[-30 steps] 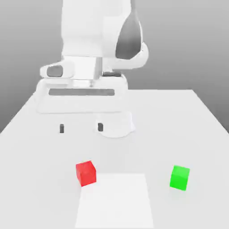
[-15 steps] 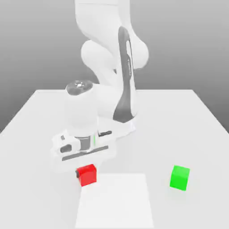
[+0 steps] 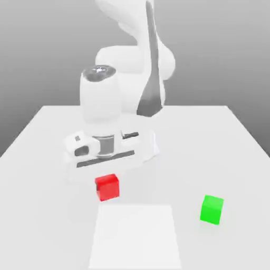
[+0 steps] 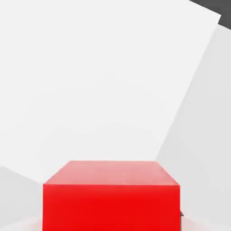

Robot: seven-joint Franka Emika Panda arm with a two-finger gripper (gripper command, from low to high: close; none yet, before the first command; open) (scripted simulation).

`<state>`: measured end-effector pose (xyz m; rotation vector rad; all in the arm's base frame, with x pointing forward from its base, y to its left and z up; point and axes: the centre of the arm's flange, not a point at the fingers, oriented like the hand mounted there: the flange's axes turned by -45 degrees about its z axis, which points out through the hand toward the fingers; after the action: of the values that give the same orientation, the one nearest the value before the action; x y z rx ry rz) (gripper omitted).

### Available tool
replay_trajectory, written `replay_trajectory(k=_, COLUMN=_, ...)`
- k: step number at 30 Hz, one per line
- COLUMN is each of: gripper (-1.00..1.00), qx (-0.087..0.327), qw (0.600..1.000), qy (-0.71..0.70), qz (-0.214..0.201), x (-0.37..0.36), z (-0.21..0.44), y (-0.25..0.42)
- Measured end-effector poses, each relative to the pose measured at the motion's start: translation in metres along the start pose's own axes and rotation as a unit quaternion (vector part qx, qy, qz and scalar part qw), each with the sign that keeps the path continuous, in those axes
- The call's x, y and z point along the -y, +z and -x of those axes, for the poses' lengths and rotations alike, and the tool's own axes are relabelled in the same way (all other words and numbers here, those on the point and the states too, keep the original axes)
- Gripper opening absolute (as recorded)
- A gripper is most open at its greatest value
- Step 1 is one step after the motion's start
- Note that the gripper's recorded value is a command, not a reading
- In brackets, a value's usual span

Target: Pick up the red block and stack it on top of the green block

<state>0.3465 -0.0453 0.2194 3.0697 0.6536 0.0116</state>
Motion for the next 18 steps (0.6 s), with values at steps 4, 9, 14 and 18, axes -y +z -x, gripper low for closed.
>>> replay_trajectory(k=4, gripper=-1.00, qx=-0.003, qw=1.000, qy=0.005, qz=0.001, x=0.033, z=-0.027, y=-0.008)
replay_trajectory(k=9, gripper=-1.00, qx=-0.005, qw=1.000, qy=0.011, qz=0.001, x=0.081, z=-0.055, y=-0.016)
replay_trajectory(k=14, gripper=-1.00, qx=-0.004, qw=1.000, qy=0.017, qz=0.000, x=0.134, z=-0.075, y=-0.023)
replay_trajectory(k=18, gripper=-1.00, qx=-0.002, qw=1.000, qy=0.021, qz=-0.001, x=0.180, z=-0.085, y=-0.026)
